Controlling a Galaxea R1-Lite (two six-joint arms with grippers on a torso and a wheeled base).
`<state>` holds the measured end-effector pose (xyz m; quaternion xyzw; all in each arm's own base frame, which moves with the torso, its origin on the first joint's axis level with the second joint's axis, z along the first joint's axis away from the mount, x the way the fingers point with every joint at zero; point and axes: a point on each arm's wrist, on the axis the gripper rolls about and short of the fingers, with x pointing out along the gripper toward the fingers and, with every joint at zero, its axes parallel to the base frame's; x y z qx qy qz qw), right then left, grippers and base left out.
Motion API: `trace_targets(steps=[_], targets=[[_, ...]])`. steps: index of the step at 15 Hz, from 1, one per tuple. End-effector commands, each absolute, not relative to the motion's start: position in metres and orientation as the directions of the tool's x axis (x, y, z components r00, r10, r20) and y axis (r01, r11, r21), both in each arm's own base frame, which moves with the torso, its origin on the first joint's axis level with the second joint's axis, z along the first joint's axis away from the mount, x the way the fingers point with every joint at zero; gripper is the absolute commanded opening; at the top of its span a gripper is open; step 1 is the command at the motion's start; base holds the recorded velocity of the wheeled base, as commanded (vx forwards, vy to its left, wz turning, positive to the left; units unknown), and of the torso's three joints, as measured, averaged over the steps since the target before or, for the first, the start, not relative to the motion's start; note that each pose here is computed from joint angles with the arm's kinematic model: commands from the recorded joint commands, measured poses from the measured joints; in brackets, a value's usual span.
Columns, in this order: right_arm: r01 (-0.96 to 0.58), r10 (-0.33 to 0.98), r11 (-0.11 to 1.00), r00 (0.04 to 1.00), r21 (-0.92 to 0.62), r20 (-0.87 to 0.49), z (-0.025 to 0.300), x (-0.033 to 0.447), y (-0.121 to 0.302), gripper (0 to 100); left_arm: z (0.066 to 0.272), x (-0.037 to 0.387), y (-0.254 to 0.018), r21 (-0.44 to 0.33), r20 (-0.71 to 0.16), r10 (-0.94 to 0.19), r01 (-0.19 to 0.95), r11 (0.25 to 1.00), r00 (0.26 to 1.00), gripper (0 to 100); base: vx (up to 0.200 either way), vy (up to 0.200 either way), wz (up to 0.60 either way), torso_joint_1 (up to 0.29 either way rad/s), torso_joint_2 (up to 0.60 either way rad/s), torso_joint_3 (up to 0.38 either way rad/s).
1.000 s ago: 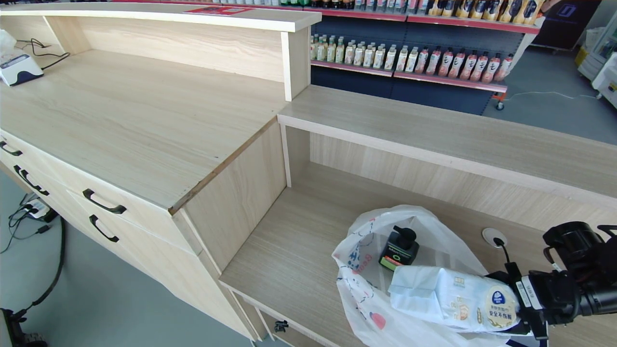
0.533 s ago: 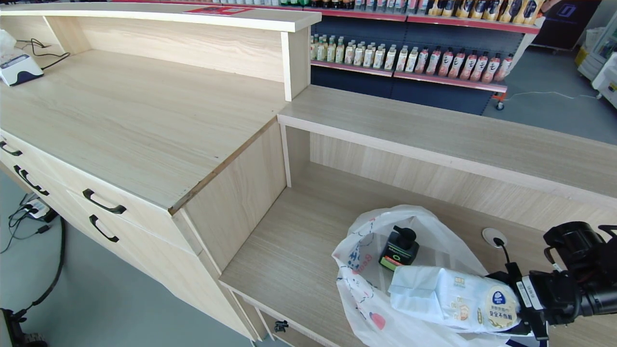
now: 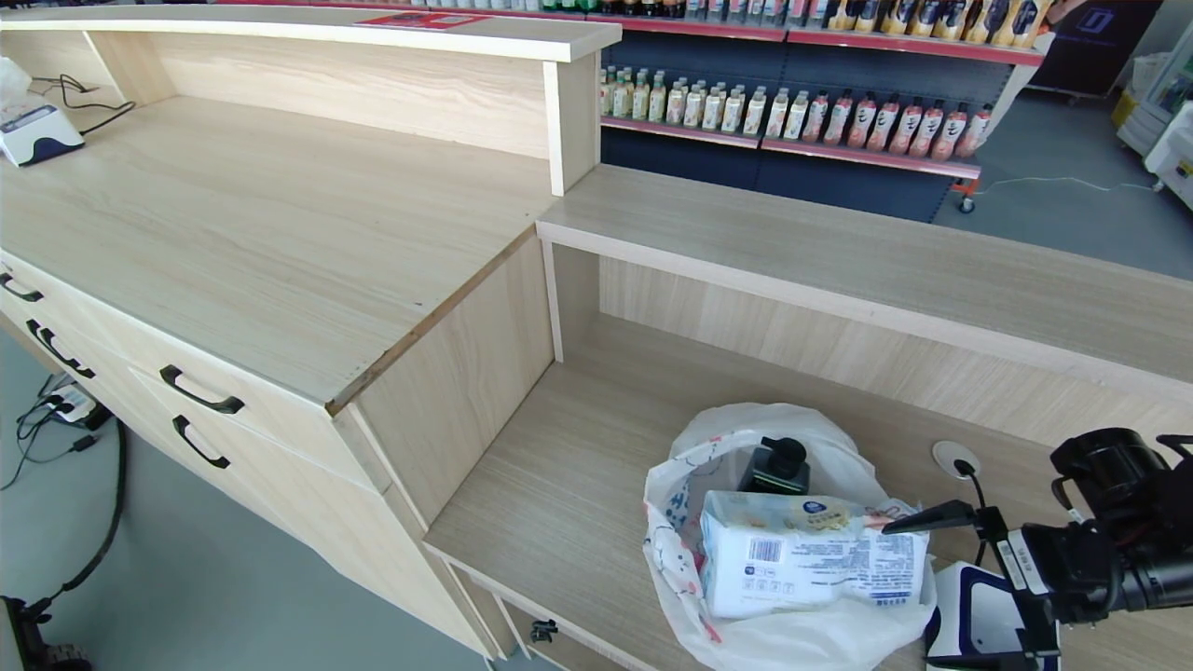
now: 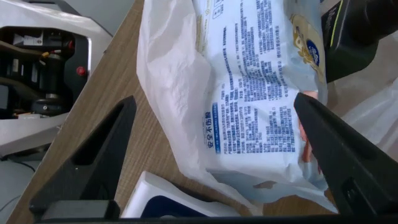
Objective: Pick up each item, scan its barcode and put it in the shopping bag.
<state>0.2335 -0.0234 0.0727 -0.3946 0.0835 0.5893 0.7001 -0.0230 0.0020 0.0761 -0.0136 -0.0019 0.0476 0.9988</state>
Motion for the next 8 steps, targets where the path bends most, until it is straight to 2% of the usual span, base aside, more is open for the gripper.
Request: trace_targets(steps=[1,8], targets=[[-0.890,0.759,-0.006,0.292,-0.455,-0.582,0.073,0.233,-0.023,100,0.076,-0.023,0.002,-0.028,0.003,0.095,-0.095,0.995,0.995,100,0.000,0.000,0.00,0.000,0.00,0.000],[-0.855,0.792,-0.005,0.313,-0.518,-0.524,0.097,0.220,-0.019,100,0.076,-0.023,0.002,-0.028,0.003,0.095,-0.095,0.995,0.995,100,0.000,0.000,0.00,0.000,0.00,0.000]])
